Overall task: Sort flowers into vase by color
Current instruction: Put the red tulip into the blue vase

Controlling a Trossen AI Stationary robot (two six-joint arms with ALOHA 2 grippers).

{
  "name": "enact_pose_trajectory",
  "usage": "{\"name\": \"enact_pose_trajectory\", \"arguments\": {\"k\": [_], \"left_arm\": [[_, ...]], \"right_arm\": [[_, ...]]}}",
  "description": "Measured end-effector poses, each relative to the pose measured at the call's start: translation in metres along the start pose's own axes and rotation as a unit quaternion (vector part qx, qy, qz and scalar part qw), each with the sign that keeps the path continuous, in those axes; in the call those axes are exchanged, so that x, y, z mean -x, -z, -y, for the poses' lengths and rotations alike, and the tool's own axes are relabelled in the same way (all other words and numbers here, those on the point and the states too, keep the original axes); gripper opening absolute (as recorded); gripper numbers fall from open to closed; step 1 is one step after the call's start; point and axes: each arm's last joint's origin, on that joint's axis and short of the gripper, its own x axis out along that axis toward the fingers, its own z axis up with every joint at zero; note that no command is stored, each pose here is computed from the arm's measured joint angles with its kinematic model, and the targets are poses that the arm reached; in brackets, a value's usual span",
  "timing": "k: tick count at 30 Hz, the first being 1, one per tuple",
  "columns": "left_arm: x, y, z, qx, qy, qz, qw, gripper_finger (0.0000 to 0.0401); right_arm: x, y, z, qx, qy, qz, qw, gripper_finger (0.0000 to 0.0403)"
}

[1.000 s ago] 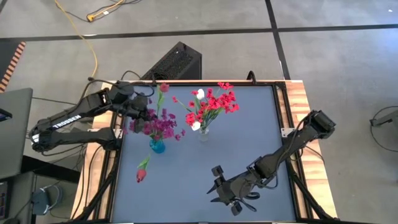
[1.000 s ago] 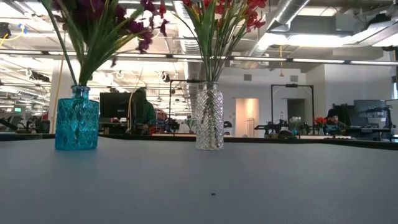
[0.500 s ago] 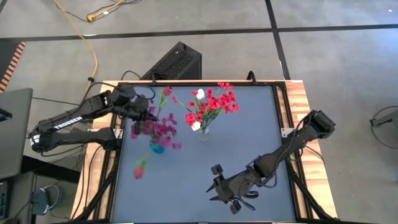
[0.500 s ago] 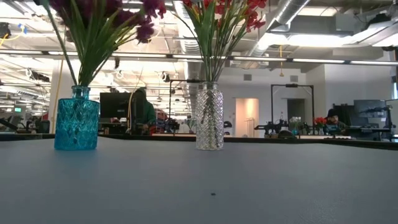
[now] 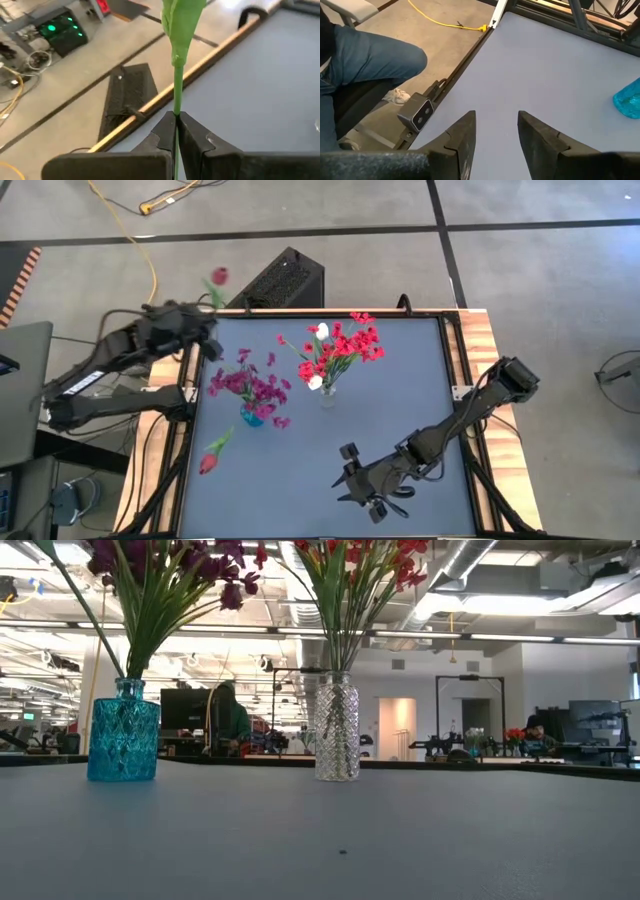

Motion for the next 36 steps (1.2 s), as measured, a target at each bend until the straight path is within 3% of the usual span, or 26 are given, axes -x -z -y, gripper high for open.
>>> {"name": "enact_pose_trajectory", "arguments": {"k": [3,7,10,17,24,31,36], "left_arm": [[0.023,-0.002,-0.009,0.031,0.019,0.020,0.999,0.0000],[0.051,0.008,-0.016,0.072,0.128,0.034,0.989,0.0000],[0.071,0.020,-0.022,0.100,0.179,0.052,0.977,0.0000],[0.103,0.047,-0.036,0.166,0.210,0.106,0.958,0.0000],[0.067,0.073,-0.018,0.192,0.258,0.037,0.946,0.0000],[0.013,0.087,0.010,0.208,0.330,0.034,0.920,0.0000],[-0.001,0.099,0.015,0.198,0.313,0.015,0.929,0.0000]], "right_arm": [[0.000,0.000,0.000,0.000,0.000,0.000,1.000,0.0170],[0.000,0.000,0.000,0.001,0.000,-0.001,1.000,0.0170],[0.000,0.000,0.000,0.002,0.000,-0.001,1.000,0.0170],[0.000,0.000,0.002,0.002,0.001,0.001,1.000,0.0170],[0.000,-0.001,0.002,0.001,0.001,0.007,1.000,0.0170],[0.000,-0.002,0.000,-0.011,-0.003,0.008,1.000,0.0170],[0.001,0.000,-0.004,-0.011,-0.008,0.003,1.000,0.0170]]}}
